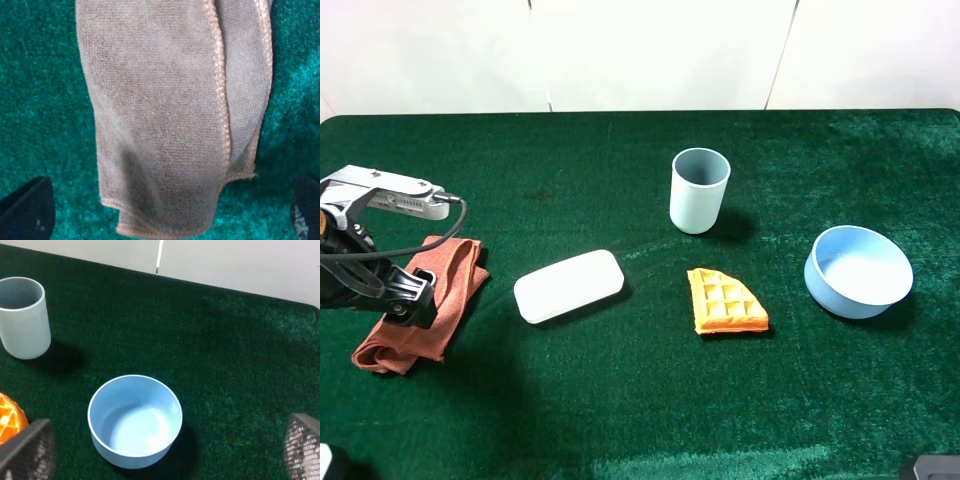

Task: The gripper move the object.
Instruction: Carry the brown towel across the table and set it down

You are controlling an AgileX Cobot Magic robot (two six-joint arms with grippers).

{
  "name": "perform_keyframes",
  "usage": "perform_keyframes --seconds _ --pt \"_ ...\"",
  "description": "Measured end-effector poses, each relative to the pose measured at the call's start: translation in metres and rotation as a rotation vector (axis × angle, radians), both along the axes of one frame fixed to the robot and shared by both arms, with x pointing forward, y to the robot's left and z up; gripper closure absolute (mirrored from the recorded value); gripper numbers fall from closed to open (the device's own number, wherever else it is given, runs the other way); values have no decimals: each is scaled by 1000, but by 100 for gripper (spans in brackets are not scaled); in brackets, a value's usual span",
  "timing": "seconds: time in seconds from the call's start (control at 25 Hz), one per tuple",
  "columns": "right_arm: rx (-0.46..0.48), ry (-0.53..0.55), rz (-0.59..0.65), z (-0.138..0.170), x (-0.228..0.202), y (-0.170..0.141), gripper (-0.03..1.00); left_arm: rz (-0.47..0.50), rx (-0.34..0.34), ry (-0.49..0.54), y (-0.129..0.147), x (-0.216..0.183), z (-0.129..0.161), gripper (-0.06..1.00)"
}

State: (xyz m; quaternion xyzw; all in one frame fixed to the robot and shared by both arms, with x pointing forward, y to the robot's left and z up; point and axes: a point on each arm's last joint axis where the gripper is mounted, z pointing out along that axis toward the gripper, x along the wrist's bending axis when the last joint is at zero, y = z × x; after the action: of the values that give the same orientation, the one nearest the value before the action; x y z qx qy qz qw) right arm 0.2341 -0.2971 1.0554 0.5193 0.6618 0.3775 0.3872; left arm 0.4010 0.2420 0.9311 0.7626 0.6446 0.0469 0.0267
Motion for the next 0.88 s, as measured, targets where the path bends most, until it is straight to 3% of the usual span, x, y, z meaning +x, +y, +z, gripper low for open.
perform_keyframes --seconds 0.88 --pt "0 0 0 0 0 0 27 1 4 8 0 -1 0 -4"
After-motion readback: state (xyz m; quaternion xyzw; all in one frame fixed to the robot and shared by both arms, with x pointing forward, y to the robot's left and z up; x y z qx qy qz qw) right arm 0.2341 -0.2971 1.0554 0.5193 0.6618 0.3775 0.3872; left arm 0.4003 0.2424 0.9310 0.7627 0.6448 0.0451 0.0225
